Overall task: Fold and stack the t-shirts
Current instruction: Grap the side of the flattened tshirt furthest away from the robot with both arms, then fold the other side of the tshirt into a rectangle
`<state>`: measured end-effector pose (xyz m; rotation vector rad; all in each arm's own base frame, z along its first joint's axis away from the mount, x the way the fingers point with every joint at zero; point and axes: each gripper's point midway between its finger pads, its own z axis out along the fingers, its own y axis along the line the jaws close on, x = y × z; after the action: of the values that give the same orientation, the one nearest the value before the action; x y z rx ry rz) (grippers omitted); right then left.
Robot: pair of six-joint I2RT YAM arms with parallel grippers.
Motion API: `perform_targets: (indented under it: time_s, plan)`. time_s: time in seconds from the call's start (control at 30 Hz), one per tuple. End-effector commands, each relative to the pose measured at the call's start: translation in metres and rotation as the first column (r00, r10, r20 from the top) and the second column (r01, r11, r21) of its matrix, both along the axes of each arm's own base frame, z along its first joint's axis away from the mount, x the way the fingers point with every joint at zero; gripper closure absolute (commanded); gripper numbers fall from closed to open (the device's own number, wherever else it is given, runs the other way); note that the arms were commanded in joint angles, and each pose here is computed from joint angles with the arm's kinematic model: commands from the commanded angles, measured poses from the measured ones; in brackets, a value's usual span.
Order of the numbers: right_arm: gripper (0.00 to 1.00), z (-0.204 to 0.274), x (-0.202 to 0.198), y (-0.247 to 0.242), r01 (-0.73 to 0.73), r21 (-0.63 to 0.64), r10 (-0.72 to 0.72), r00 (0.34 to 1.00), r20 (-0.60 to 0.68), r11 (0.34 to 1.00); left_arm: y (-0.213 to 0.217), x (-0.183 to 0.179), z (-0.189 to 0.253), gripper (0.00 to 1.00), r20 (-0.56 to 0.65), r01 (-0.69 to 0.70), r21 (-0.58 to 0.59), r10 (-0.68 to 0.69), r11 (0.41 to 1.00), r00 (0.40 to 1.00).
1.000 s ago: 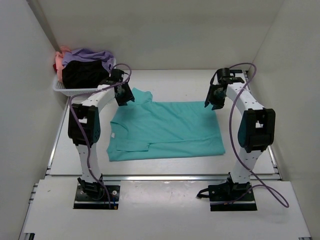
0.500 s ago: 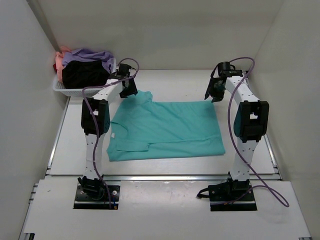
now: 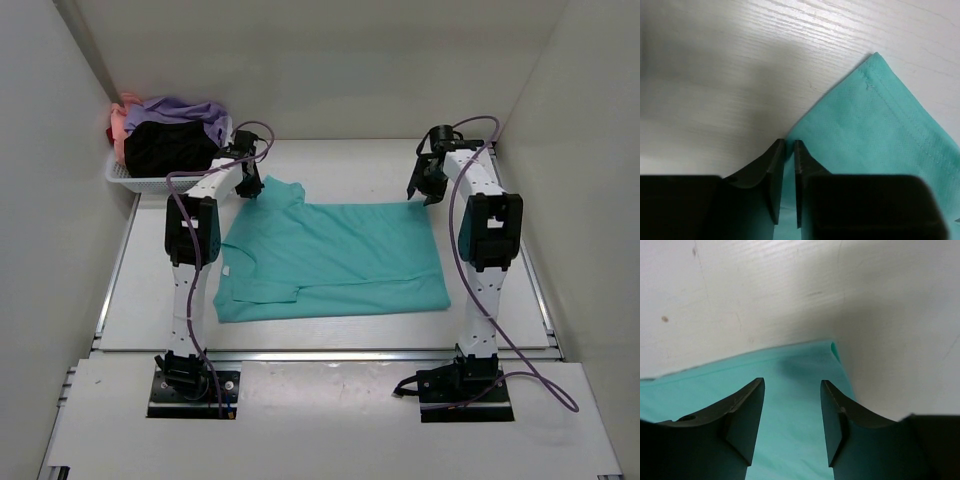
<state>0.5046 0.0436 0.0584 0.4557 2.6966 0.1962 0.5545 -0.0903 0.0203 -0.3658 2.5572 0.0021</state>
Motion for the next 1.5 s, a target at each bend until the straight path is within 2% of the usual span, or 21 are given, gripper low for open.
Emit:
perform_targets:
  time_s: [0.0, 0.03, 0.1, 0.17, 0.37, 0.57, 0.6, 0.67, 0.7, 0.73, 1.0, 1.17, 1.23, 1.4, 1.47]
  plan:
    - [0.54, 0.009, 0.018, -0.017, 0.05, -0.067, -0.047, 0.998, 0.037, 0.997, -0.001, 0.0, 0.006, 0.8, -0.004, 0.021, 0.001, -0.021, 1.0, 1.0]
    - [0.53, 0.012, 0.021, -0.021, 0.067, -0.084, -0.064, 0.997, 0.045, 0.994, -0.002, -0.001, 0.006, 0.83, -0.006, 0.024, 0.0, -0.024, 1.0, 1.0]
    - [0.52, 0.005, 0.023, -0.022, 0.083, -0.093, -0.08, 0.996, 0.029, 0.992, -0.006, -0.005, 0.003, 0.96, -0.017, 0.041, -0.005, -0.041, 0.999, 0.999]
    - [0.51, 0.005, 0.026, -0.028, 0.095, -0.099, -0.092, 0.995, 0.032, 0.991, -0.008, -0.007, 0.002, 1.0, -0.021, 0.05, -0.008, -0.05, 0.999, 0.999]
    - [0.51, -0.017, 0.018, -0.024, 0.077, -0.094, -0.082, 0.996, -0.044, 0.993, -0.015, 0.0, 0.014, 1.0, 0.011, 0.048, -0.021, -0.048, 0.999, 0.999]
    - [0.55, -0.026, 0.024, -0.02, 0.063, -0.053, -0.066, 0.996, -0.064, 0.997, -0.013, 0.006, 0.028, 1.0, 0.042, 0.036, -0.06, -0.034, 0.998, 0.999]
    - [0.59, -0.031, 0.02, -0.02, 0.062, -0.056, -0.067, 0.994, -0.088, 0.996, -0.012, 0.007, 0.028, 1.0, 0.044, 0.041, -0.061, -0.038, 0.997, 0.998]
    - [0.77, -0.03, 0.023, -0.018, 0.05, -0.063, -0.056, 0.995, -0.085, 0.997, -0.008, 0.009, 0.033, 1.0, 0.057, 0.03, -0.046, -0.028, 0.998, 0.998]
    - [0.99, -0.03, 0.024, -0.017, 0.046, -0.06, -0.051, 0.995, -0.086, 0.997, -0.011, 0.007, 0.033, 1.0, 0.053, 0.042, -0.048, -0.04, 0.998, 0.998]
    - [1.0, -0.027, 0.023, -0.021, 0.051, -0.067, -0.057, 0.995, -0.086, 0.996, -0.01, 0.007, 0.035, 1.0, 0.054, 0.034, -0.056, -0.031, 0.998, 0.998]
    - [1.0, 0.019, 0.035, -0.03, 0.026, -0.098, -0.025, 1.0, 0.016, 0.995, -0.008, 0.011, 0.087, 1.0, 0.156, 0.053, -0.137, -0.032, 0.989, 0.987]
    - [1.0, 0.039, 0.02, -0.021, -0.01, -0.038, 0.011, 0.999, 0.032, 0.999, -0.003, -0.01, 0.101, 1.0, 0.157, 0.053, -0.166, -0.027, 0.985, 0.987]
    - [1.0, 0.046, 0.015, -0.013, -0.035, -0.042, 0.037, 0.999, 0.04, 0.999, -0.003, -0.018, 0.117, 1.0, 0.178, 0.062, -0.193, -0.027, 0.979, 0.984]
    - [1.0, 0.059, -0.009, -0.006, -0.058, -0.064, 0.06, 0.998, 0.027, 0.996, -0.005, -0.058, 0.116, 1.0, 0.134, 0.062, -0.219, -0.033, 0.974, 0.99]
    - [1.0, 0.062, -0.019, -0.005, -0.059, -0.078, 0.061, 0.998, 0.021, 0.995, -0.008, -0.073, 0.131, 1.0, 0.155, 0.069, -0.222, -0.035, 0.973, 0.987]
